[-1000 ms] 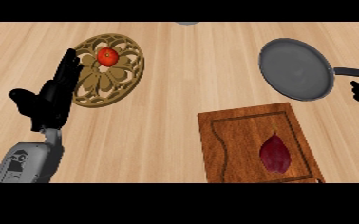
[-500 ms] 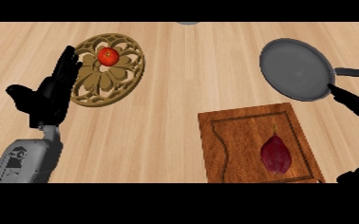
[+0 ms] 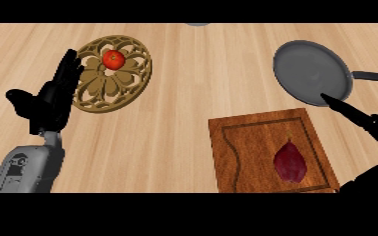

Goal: Pick the pear from the cutting board and place it in the pan

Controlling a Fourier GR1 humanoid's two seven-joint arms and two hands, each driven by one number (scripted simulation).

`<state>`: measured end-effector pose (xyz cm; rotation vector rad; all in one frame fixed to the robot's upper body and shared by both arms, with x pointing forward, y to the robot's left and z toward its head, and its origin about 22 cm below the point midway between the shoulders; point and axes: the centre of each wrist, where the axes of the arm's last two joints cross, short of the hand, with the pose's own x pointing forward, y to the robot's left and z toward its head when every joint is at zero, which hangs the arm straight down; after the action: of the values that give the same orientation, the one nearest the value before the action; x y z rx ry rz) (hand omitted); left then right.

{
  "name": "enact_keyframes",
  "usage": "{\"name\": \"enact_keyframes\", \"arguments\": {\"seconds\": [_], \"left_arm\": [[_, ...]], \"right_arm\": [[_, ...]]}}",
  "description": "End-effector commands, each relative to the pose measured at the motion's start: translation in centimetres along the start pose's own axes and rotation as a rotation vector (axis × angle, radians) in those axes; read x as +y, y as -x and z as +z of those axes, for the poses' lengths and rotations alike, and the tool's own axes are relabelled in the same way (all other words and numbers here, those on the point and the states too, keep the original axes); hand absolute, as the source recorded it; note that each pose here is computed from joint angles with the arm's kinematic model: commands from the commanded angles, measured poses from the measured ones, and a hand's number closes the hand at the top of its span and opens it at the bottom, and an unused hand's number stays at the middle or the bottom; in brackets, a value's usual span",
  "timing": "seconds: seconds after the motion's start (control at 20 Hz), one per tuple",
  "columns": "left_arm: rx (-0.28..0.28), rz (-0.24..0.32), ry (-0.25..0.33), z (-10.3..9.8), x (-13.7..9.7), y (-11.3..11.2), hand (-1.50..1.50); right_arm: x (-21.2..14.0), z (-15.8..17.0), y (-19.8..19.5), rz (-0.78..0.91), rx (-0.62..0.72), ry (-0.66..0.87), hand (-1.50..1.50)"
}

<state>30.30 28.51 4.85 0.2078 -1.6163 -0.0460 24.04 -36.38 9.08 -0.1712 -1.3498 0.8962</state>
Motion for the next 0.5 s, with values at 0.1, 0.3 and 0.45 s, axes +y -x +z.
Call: {"name": "enact_keyframes", "arguments": {"seconds": [0.1,0.3,0.45], "left_arm": [[-0.001,0.007,0.001,2.8,-1.2,0.3,0.00],[0.010,0.006,-0.008,0.8,-0.6,1.2,0.00],[-0.004,0.004,0.013,2.2,-0.5,-0.7,0.00]], "right_arm": [[2.5,0.0,0.3,0.065,0.007,-0.031,-1.50],[2.3,-1.1,0.5,0.141,0.086,-0.057,-1.50],[2.6,-2.0,0.0,0.192,0.132,-0.091,-1.50]]}}
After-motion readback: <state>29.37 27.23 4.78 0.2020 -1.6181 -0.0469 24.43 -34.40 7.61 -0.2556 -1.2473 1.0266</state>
